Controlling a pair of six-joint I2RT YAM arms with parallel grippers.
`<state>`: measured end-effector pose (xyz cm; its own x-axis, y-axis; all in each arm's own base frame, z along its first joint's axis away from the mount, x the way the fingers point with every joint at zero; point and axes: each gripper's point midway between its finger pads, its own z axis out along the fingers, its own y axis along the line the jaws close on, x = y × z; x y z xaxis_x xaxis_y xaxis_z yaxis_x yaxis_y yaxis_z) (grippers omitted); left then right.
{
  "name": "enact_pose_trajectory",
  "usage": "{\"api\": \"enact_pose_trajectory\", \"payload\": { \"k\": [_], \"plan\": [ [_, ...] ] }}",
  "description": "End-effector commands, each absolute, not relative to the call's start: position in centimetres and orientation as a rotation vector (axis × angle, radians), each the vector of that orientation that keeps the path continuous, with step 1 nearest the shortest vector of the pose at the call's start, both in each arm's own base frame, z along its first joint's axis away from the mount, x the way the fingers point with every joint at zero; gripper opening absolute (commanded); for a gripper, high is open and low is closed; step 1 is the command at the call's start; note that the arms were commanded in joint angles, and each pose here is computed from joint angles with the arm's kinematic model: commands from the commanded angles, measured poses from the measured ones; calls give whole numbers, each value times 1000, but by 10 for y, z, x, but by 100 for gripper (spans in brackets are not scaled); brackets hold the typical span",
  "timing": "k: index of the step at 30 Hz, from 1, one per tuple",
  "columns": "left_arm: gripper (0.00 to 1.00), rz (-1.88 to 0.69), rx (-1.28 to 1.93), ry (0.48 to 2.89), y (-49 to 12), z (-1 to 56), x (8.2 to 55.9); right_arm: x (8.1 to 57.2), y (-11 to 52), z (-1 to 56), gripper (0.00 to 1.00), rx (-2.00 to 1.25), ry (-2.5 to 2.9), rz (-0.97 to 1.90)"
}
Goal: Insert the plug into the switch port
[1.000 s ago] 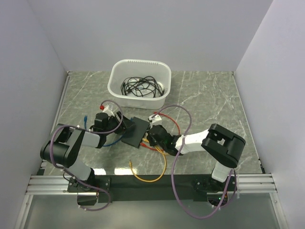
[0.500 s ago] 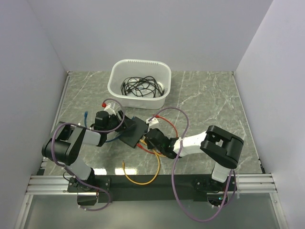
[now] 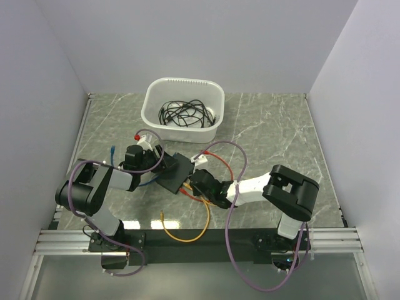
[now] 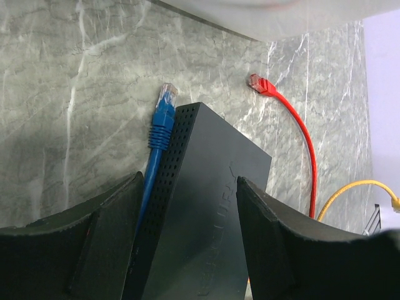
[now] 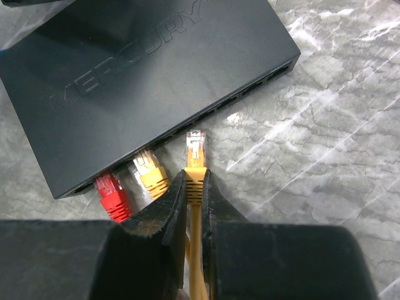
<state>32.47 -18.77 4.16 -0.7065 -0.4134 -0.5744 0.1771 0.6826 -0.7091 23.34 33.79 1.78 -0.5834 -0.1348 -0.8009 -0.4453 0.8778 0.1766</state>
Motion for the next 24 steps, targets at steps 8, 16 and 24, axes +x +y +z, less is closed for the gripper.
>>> {"api": "enact_pose_trajectory", "payload": {
  "k": [8, 16, 24],
  "plan": [
    [65, -1019, -136, 2137, -195, 43, 327, 229, 347, 29, 0, -459, 2153, 406],
    [65, -1019, -129, 2146, -197, 38, 324, 235, 352, 35, 0, -446, 2132, 397],
    [64, -1011, -120, 2158, -199, 36, 322, 241, 355, 45, 0, -422, 2104, 395]
  ]
}}
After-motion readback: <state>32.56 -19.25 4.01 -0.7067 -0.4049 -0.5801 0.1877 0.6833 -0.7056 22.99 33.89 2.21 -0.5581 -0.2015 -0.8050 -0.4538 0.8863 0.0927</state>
